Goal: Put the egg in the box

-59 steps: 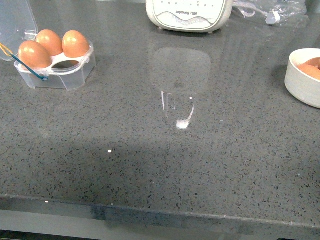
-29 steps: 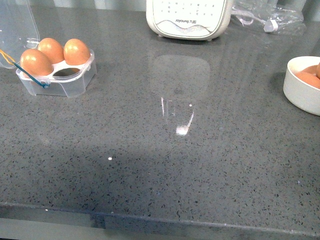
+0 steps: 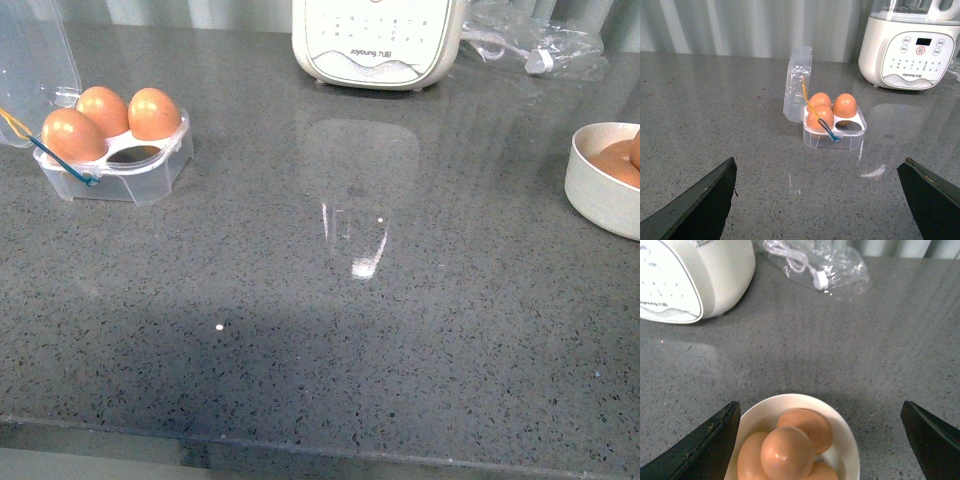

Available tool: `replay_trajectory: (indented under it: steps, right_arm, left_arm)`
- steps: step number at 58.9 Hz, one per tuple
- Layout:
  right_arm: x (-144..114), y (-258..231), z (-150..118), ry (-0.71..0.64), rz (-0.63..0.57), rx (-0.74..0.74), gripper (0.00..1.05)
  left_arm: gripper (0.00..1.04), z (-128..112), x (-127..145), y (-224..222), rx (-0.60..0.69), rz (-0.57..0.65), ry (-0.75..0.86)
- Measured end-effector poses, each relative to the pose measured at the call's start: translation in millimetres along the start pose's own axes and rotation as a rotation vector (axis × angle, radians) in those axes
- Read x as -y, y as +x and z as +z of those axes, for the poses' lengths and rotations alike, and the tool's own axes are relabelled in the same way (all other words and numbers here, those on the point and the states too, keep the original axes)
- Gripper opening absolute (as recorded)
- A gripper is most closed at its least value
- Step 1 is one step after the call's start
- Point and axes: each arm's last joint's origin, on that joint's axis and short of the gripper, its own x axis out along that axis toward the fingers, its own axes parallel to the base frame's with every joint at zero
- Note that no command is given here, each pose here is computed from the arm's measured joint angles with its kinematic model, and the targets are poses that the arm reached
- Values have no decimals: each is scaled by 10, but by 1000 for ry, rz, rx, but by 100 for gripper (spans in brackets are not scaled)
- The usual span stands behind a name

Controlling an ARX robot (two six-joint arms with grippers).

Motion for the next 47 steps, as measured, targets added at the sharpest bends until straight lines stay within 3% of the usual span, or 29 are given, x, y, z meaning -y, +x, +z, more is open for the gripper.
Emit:
replay_trajectory:
  steps: [21,47]
  right_arm:
    - [-64,167,-154,59,140,-71,97]
    - [-18,257,-431,83,116,-152,97]
  left_arm:
    - [98,0,0,0,0,0,0]
    - [98,0,0,0,0,0,0]
